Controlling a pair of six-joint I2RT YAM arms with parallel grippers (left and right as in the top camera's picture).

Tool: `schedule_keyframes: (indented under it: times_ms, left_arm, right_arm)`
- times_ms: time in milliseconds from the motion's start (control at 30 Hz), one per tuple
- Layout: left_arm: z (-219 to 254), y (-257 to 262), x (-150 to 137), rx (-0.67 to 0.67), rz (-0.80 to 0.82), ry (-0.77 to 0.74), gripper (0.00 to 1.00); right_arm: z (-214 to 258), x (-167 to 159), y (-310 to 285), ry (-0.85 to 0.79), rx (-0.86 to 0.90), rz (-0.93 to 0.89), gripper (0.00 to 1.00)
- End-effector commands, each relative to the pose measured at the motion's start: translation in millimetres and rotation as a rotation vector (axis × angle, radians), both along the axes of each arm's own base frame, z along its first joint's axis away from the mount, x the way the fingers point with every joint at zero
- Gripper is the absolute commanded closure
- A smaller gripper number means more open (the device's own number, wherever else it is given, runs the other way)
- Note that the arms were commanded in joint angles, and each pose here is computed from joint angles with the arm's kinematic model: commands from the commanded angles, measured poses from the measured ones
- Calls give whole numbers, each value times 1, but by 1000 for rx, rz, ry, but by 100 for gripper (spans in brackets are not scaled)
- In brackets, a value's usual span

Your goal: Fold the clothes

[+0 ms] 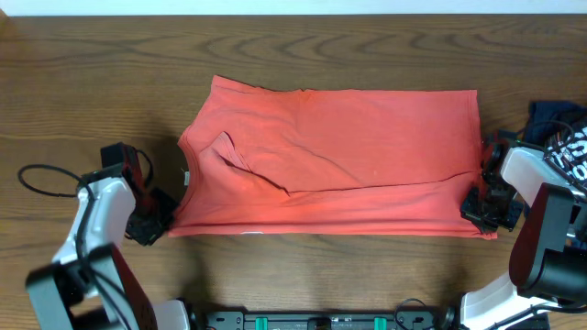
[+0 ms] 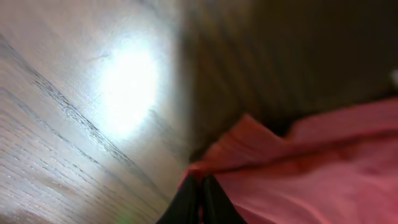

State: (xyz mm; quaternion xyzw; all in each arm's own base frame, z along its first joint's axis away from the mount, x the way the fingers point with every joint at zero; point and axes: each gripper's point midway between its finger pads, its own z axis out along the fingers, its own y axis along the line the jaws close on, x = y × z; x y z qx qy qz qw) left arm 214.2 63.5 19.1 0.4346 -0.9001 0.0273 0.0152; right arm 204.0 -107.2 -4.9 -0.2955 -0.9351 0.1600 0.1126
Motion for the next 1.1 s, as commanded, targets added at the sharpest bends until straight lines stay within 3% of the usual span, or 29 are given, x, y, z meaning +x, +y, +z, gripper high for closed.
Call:
schedule_keyframes:
  times_ms: [0,67,167,267,333,367,433,633,833,1067]
  left_arm:
    - [21,2,8,21,-35,-103,94]
    - [33,4,13,43,-56,-163,93]
    - [55,6,21,83,-91,-263,83]
    - [78,8,28,123,-93,-363,58]
    - [93,6,35,129,-98,-438,48]
    - [102,4,40,121,-104,-486,44]
    - [116,-3,51,98,-121,-576,38]
    - [153,-27,84,-3,-212,-773,36]
    - [173,-43,105,12,-301,-806,36]
    - [165,-46,107,19,-312,-769,37]
  right_arm:
    - [-2,-5,4,-16,29,-49,99]
    - [7,5,5,-72,39,-52,99]
    - [32,26,7,-198,56,-43,99]
    - [64,47,8,-340,59,-39,96]
    - [85,60,10,-432,67,-34,78]
    - [97,67,12,-487,74,-30,59]
    - [116,78,16,-581,92,-16,48]
    - [151,104,27,-770,138,121,51]
    - [149,101,26,-759,135,118,53]
    - [141,83,29,-676,144,102,55]
